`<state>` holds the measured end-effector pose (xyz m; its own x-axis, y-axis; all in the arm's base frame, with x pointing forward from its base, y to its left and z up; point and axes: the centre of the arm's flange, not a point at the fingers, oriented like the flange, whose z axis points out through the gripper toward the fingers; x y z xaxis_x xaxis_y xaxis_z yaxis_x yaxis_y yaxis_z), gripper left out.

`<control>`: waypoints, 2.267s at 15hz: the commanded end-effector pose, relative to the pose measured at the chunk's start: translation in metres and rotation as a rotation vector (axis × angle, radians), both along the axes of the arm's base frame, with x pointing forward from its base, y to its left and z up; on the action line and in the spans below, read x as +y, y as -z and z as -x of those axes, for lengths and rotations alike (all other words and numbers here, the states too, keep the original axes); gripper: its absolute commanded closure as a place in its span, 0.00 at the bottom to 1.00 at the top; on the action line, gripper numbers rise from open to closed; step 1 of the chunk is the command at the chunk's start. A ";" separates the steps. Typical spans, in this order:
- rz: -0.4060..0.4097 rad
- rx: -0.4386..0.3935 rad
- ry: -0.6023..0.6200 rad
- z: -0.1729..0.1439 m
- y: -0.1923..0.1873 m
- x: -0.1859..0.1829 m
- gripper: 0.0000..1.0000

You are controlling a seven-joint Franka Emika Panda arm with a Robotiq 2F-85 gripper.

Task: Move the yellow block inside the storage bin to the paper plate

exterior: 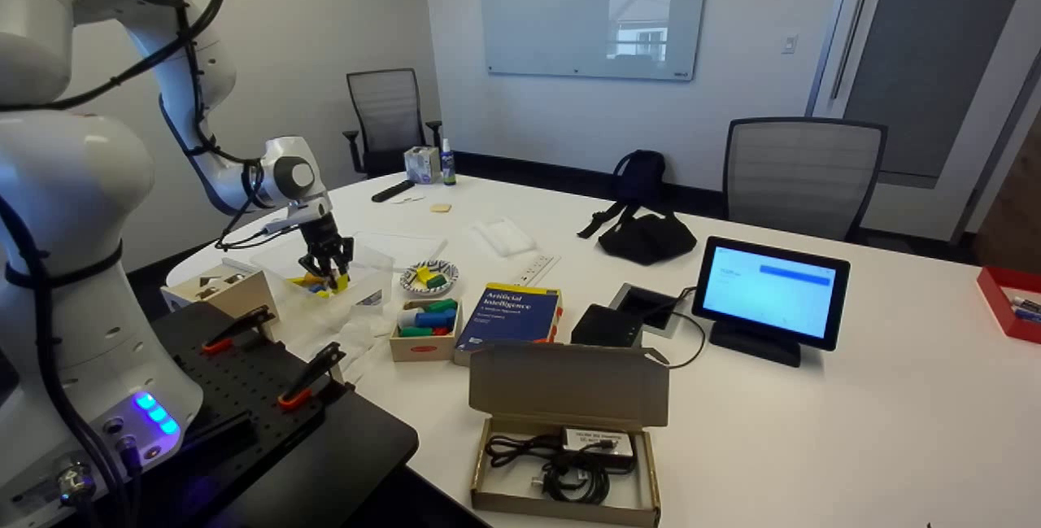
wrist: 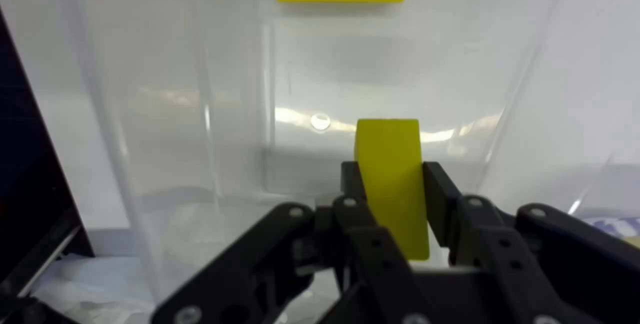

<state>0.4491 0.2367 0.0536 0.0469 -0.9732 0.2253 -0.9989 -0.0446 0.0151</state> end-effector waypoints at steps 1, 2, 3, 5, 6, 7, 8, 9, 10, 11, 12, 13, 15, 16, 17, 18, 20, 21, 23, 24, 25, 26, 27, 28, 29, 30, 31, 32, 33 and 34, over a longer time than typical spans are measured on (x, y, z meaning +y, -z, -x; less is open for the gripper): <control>-0.088 -0.003 -0.058 -0.002 -0.074 0.016 0.92; -0.096 -0.035 -0.054 -0.007 -0.091 0.016 0.92; -0.091 -0.100 -0.033 -0.017 -0.109 0.009 0.92; -0.082 -0.188 -0.018 -0.040 -0.126 -0.010 0.92; -0.043 -0.230 -0.016 -0.052 -0.128 -0.020 0.92; -0.022 -0.245 -0.018 -0.064 -0.127 -0.033 0.92; 0.001 -0.261 -0.015 -0.075 -0.122 -0.048 0.92; 0.031 -0.267 -0.008 -0.083 -0.117 -0.060 0.92; 0.043 -0.266 -0.004 -0.089 -0.111 -0.072 0.92; 0.054 -0.263 0.002 -0.094 -0.102 -0.081 0.92; 0.057 -0.254 0.005 -0.099 -0.095 -0.088 0.92; 0.055 -0.243 0.014 -0.102 -0.085 -0.093 0.92; 0.052 -0.226 0.032 -0.108 -0.068 -0.101 0.92; 0.048 -0.221 0.037 -0.111 -0.060 -0.103 0.92; 0.048 -0.220 0.044 -0.115 -0.052 -0.105 0.92; 0.045 -0.219 0.049 -0.119 -0.046 -0.106 0.92; 0.045 -0.223 0.050 -0.127 -0.037 -0.106 0.92; 0.044 -0.225 0.054 -0.131 -0.033 -0.106 0.92; 0.025 -0.210 0.069 -0.137 -0.026 -0.106 0.42; 0.017 -0.209 0.076 -0.138 -0.024 -0.104 0.41; 0.004 -0.206 0.081 -0.139 -0.025 -0.103 0.34; -0.008 -0.206 0.084 -0.140 -0.024 -0.101 0.27; -0.025 -0.198 0.090 -0.140 -0.026 -0.100 0.19; -0.041 -0.192 0.082 -0.139 -0.031 -0.097 0.12; -0.061 -0.185 0.079 -0.137 -0.040 -0.095 0.05; -0.086 -0.183 0.069 -0.135 -0.047 -0.092 0.00; -0.110 -0.165 0.058 -0.130 -0.061 -0.088 0.00; -0.126 -0.168 0.039 -0.124 -0.075 -0.083 0.00; -0.136 -0.168 0.027 -0.116 -0.096 -0.079 0.00; -0.146 -0.181 0.014 -0.108 -0.115 -0.076 0.00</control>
<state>0.5851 0.1564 0.1043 -0.0200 -0.9915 0.1289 -0.9844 -0.0030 -0.1759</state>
